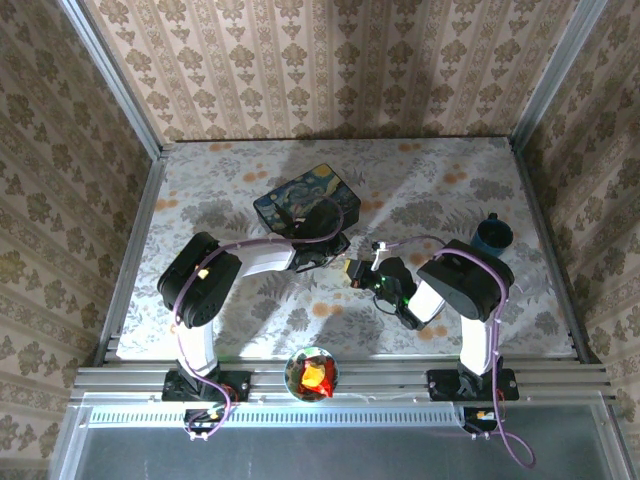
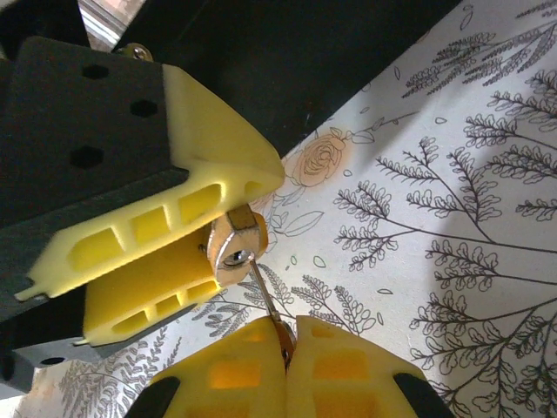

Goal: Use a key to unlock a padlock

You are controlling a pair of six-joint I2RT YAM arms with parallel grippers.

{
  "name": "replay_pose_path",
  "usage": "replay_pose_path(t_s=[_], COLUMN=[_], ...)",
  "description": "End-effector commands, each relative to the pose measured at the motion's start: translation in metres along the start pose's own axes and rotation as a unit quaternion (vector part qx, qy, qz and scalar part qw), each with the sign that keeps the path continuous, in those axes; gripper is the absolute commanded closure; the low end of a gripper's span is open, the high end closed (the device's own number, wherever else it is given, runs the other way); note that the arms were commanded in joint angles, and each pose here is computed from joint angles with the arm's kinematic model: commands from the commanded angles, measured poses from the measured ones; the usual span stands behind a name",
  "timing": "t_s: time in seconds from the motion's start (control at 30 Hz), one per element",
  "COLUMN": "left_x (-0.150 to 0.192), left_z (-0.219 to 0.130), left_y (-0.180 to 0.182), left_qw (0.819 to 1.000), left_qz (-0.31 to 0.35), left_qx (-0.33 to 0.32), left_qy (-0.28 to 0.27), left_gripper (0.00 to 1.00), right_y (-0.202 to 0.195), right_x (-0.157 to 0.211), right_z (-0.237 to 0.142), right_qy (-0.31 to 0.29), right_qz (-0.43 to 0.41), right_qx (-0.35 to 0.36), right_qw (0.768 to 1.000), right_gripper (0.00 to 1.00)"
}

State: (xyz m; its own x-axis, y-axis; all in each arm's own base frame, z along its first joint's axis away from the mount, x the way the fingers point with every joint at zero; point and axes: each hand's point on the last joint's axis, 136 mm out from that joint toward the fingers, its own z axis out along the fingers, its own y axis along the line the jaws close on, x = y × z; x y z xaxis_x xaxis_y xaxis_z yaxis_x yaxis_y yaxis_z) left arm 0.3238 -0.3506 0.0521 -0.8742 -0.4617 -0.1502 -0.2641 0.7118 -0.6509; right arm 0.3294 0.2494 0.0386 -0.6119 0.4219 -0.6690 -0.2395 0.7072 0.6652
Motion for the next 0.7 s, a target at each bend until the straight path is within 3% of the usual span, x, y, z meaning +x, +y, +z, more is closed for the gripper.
replay_pose_path(t_s=[0.0,0.67], left_x=[0.041,0.043], left_z=[0.013,0.013], left_y=[0.021,0.019], left_qw=[0.993,0.992], left_qz=[-0.059,-0.061], left_qx=[-0.016,-0.007], left_qy=[0.097,0.107], left_gripper=[1.00,1.00], right_y=[0.011,0.021], right_x=[-0.020,-0.033], right_z=[-0.005,0.003], right_qy=[-0.036,-0.051], right_qz=[-0.013,-0.020], right_qx=[-0.012,-0.025], right_qw=[0.999,0.998], right_gripper=[1.00,1.00])
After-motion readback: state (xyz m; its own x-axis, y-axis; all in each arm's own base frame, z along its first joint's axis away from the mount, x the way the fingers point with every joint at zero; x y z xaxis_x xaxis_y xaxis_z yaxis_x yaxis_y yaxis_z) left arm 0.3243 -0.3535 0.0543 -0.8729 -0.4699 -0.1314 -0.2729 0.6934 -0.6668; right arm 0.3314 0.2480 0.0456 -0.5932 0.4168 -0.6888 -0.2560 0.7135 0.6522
